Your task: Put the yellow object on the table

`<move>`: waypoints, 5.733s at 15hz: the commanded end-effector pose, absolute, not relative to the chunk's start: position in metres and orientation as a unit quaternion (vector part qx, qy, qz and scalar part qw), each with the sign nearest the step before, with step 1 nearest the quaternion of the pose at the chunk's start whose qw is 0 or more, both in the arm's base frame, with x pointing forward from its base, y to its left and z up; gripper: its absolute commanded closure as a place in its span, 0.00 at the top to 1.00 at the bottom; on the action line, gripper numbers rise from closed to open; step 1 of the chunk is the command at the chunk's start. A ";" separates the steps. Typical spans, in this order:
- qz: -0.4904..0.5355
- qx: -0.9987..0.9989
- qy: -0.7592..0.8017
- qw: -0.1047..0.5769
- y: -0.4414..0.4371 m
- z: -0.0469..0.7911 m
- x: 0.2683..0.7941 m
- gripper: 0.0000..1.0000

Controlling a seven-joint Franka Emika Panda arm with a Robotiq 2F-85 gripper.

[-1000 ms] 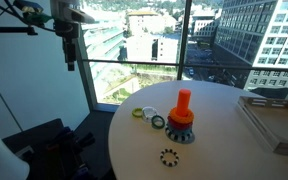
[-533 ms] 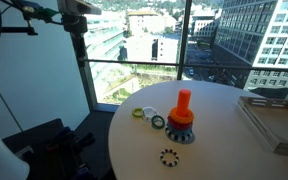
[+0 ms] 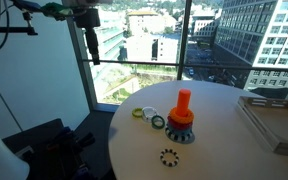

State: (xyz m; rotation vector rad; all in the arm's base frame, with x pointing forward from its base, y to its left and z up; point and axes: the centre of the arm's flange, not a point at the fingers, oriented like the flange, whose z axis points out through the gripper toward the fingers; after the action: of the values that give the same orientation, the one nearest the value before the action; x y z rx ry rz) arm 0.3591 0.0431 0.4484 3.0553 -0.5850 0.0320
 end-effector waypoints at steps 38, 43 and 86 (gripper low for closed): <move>0.009 0.932 -0.359 0.044 -0.144 0.373 0.474 1.00; 0.015 0.929 -0.369 0.033 -0.142 0.371 0.473 1.00; 0.021 0.925 -0.377 0.048 -0.190 0.269 0.541 1.00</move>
State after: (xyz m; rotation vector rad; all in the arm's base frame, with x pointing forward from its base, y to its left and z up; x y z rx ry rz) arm 0.5400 -0.1897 0.2705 2.8317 -1.1244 0.0335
